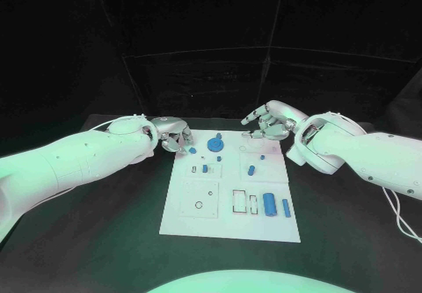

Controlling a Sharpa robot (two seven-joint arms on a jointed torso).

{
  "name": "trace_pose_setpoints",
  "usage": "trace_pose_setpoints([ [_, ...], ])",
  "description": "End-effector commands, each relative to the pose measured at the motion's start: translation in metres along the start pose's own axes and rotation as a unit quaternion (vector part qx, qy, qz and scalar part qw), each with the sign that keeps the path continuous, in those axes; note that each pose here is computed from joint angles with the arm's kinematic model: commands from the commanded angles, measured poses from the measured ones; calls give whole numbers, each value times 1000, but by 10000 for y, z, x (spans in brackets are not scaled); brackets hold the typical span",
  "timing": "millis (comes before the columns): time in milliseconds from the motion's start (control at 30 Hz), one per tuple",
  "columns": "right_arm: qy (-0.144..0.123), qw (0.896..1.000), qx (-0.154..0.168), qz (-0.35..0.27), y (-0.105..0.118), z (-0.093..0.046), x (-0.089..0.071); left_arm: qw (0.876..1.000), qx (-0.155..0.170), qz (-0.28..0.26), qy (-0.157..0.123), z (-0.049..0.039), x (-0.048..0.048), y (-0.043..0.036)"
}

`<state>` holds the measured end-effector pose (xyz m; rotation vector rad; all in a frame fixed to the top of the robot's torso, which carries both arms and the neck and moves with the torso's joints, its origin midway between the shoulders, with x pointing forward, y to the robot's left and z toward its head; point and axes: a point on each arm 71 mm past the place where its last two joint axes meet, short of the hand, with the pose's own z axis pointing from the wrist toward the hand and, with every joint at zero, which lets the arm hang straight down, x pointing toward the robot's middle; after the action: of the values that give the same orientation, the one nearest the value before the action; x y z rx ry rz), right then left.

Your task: Assemble the parts on the task board

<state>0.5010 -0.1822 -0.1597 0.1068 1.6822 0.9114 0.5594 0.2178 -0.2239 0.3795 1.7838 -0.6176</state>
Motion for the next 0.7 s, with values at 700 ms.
trace_pose_setpoints([
  [700,4,1000,-3,1,29,25,15,952,-238,-65,179,233,-157,11],
])
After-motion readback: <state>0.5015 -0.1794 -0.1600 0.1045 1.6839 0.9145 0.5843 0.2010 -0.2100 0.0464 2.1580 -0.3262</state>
